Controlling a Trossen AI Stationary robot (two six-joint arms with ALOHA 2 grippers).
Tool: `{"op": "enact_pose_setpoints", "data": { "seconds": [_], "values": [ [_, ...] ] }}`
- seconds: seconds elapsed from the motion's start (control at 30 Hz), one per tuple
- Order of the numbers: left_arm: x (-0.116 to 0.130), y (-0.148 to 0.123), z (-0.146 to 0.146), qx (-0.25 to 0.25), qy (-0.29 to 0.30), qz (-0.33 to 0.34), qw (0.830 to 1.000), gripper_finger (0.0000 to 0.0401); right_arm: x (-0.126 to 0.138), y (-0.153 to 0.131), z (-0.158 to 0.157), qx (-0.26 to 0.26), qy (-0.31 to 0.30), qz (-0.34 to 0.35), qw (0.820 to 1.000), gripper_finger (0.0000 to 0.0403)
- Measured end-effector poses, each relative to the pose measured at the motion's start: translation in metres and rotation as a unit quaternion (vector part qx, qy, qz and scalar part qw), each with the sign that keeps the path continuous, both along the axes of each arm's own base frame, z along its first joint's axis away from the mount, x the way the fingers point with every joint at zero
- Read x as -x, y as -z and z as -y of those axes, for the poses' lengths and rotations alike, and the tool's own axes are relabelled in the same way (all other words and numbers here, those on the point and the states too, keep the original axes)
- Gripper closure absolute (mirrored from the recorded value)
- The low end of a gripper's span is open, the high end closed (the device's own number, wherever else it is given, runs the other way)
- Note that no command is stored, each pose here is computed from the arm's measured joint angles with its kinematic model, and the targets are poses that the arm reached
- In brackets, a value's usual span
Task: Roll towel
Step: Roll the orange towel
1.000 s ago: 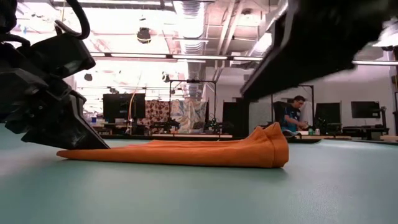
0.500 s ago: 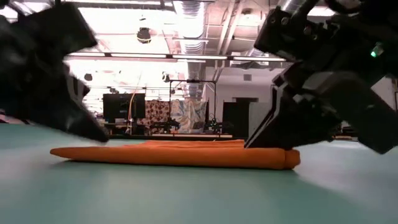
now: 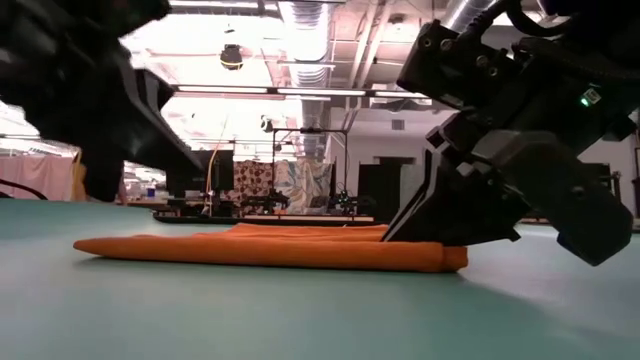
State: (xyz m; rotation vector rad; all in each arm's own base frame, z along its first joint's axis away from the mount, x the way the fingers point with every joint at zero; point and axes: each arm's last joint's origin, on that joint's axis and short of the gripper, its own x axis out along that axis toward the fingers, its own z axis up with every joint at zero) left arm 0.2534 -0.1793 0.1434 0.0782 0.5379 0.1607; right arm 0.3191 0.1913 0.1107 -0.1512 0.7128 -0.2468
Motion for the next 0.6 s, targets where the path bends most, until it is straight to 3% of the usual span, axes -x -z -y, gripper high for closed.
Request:
{"op": "enact_pose_setpoints", "data": {
  "seconds": [0.17,0.37,0.6],
  "values": [
    [-0.001,0.008,-0.016,-0.038,-0.018,-0.054,0.998,0.0401,0.001,-0.001,-0.005,0.000,-0.015,0.004,1.000,0.0310],
    [-0.004,0.016,-0.033,-0.033,-0.022,-0.080,0.996,0.0401,0.004,-0.006,-0.009,-0.004,-0.025,0.007,1.000,0.0310],
    [0.000,0.031,-0.048,0.025,-0.008,-0.084,0.996,0.0401,0.006,-0.033,-0.022,0.031,-0.052,0.041,0.997,0.0310]
  ]
}}
